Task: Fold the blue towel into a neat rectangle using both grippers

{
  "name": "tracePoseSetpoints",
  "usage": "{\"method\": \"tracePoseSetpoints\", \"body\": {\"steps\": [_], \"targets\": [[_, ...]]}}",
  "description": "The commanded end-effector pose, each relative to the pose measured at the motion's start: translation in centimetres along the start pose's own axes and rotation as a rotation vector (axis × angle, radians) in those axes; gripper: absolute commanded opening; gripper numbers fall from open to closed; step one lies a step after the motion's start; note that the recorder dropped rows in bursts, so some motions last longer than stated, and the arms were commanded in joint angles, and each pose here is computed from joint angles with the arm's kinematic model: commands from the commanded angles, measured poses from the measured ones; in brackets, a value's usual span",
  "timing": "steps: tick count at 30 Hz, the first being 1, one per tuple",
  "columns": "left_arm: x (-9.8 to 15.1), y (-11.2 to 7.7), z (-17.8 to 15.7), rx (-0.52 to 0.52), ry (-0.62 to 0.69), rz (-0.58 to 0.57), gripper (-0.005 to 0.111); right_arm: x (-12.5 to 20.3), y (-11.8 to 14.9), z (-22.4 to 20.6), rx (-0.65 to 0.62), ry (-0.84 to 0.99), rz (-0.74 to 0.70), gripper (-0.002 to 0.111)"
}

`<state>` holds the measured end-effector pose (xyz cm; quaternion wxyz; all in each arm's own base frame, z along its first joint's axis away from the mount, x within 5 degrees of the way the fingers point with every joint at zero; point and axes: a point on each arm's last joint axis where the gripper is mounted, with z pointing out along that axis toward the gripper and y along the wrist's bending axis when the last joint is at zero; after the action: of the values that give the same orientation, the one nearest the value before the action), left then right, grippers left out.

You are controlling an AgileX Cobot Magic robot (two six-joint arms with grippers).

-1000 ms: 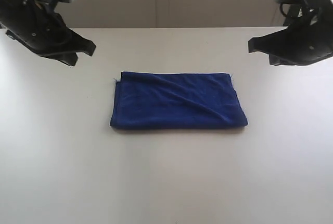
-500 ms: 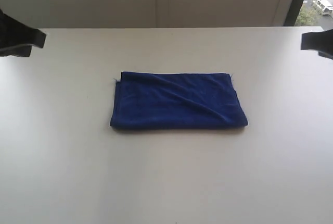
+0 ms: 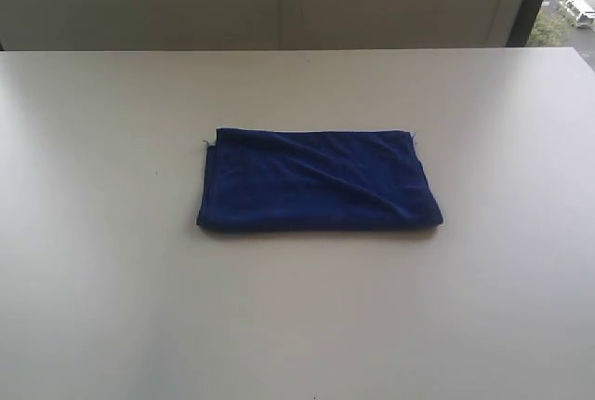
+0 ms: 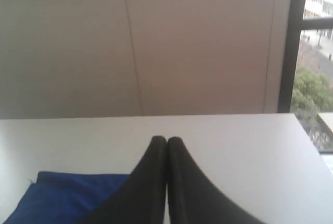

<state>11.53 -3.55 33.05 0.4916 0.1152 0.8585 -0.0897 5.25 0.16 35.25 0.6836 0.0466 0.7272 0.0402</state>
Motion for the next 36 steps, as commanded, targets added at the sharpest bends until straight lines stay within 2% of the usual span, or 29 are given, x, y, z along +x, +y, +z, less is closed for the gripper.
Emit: {"method": "tracePoseSetpoints", "body": {"steps": [1, 8, 13, 36], "targets": [[2.3, 0.0, -2.2, -0.001, -0.070, -0.003, 0.000, 1.5, -0.1, -2.7, -0.004, -0.096, -0.008, 0.000], [5.2, 0.0, -3.0, 0.000, -0.108, -0.001, 0.000, 4.5, -0.6, -3.1, 0.022, -0.095, -0.056, 0.000], [6.2, 0.0, -2.9, 0.001, -0.035, -0.001, 0.000, 5.2, -0.9, -2.8, 0.041, -0.044, -0.083, 0.000], [6.2, 0.0, -2.9, 0.002, -0.028, -0.001, 0.000, 5.8, -0.9, -2.9, 0.040, -0.039, -0.078, 0.000]]}}
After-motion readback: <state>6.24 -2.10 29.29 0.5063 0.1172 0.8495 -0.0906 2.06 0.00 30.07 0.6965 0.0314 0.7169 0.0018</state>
